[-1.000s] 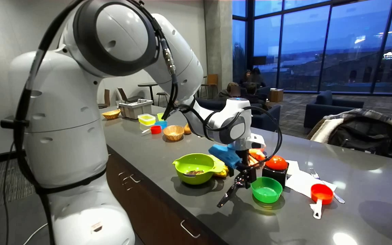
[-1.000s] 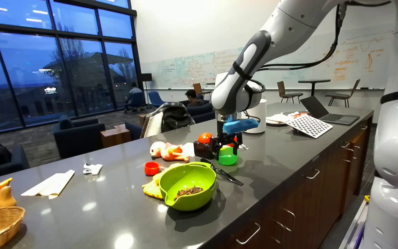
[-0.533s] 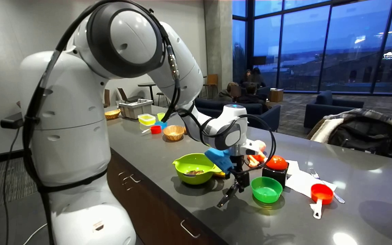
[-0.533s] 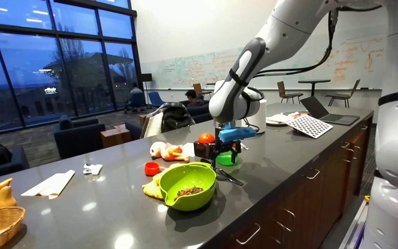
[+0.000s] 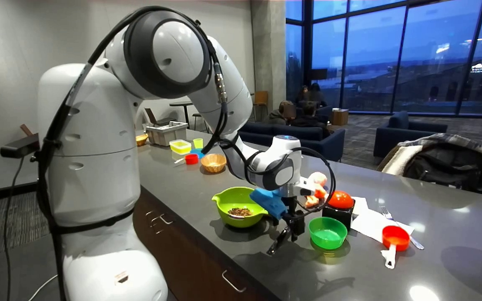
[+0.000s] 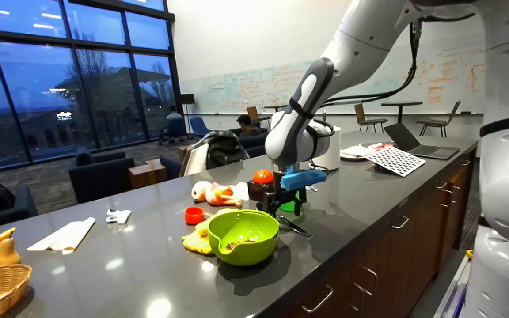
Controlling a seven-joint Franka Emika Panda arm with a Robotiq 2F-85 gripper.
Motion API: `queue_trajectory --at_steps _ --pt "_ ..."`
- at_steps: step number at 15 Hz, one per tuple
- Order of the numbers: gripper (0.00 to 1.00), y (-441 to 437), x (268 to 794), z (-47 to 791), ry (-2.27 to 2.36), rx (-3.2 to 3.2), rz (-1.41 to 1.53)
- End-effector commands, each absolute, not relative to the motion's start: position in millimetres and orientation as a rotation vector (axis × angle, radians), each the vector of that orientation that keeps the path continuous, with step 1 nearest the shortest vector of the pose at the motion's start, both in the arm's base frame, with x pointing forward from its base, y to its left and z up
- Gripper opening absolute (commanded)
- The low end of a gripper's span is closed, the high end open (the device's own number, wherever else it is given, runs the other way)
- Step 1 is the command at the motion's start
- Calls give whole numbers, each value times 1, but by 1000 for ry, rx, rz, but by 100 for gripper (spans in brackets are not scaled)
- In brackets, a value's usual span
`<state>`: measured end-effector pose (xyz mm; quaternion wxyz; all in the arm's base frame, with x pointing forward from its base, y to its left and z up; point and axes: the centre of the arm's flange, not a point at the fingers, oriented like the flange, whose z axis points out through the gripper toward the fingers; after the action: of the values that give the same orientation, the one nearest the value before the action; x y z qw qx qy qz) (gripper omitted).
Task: Use the black spoon to stir in the green bowl
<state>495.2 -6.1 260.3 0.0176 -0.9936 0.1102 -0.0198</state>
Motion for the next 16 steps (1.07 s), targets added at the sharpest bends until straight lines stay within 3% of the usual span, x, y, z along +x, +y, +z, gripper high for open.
queue_trajectory --at_steps 1,16 --pt "100 -3 495 239 166 -3113 -21" --pt "100 25 519 298 -197 -3259 -34"
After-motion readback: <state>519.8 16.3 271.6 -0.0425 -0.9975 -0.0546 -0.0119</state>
